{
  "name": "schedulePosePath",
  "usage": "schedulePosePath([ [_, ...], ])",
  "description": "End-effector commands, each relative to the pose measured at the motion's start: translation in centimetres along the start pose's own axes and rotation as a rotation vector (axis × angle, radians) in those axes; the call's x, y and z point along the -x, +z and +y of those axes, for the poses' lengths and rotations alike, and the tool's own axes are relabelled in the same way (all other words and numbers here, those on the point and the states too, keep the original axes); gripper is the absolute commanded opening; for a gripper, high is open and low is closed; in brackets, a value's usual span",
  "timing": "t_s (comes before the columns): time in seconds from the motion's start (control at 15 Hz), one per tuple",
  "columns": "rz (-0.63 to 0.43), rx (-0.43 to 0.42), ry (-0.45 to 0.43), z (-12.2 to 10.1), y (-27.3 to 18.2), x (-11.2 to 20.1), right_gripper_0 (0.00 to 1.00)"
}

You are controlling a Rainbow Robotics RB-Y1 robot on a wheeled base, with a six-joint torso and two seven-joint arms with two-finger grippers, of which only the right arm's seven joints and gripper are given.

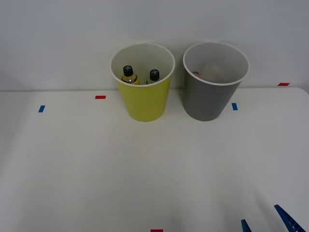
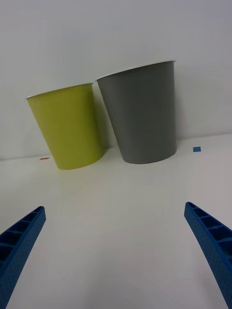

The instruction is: Put cans in the gray bin, plastic bottles in the light green bin

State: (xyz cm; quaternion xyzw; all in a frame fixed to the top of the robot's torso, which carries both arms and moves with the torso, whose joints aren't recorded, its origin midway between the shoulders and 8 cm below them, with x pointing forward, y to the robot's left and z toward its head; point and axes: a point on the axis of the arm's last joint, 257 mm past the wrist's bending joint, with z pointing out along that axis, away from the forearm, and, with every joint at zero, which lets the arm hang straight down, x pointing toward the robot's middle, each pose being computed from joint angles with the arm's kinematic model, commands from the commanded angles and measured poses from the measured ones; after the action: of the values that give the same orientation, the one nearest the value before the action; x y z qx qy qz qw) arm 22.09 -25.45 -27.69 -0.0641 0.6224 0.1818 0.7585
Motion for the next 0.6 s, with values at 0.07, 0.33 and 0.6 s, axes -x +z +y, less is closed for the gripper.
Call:
schedulePosePath([
  [0.07,0.000,0.000,0.000,0.00,0.00,0.00,1.00],
  [0.33,0.000,0.000,0.000,0.00,0.00,0.00,1.00],
  [0.6,0.000,0.000,0.000,0.00,0.00,0.00,1.00],
])
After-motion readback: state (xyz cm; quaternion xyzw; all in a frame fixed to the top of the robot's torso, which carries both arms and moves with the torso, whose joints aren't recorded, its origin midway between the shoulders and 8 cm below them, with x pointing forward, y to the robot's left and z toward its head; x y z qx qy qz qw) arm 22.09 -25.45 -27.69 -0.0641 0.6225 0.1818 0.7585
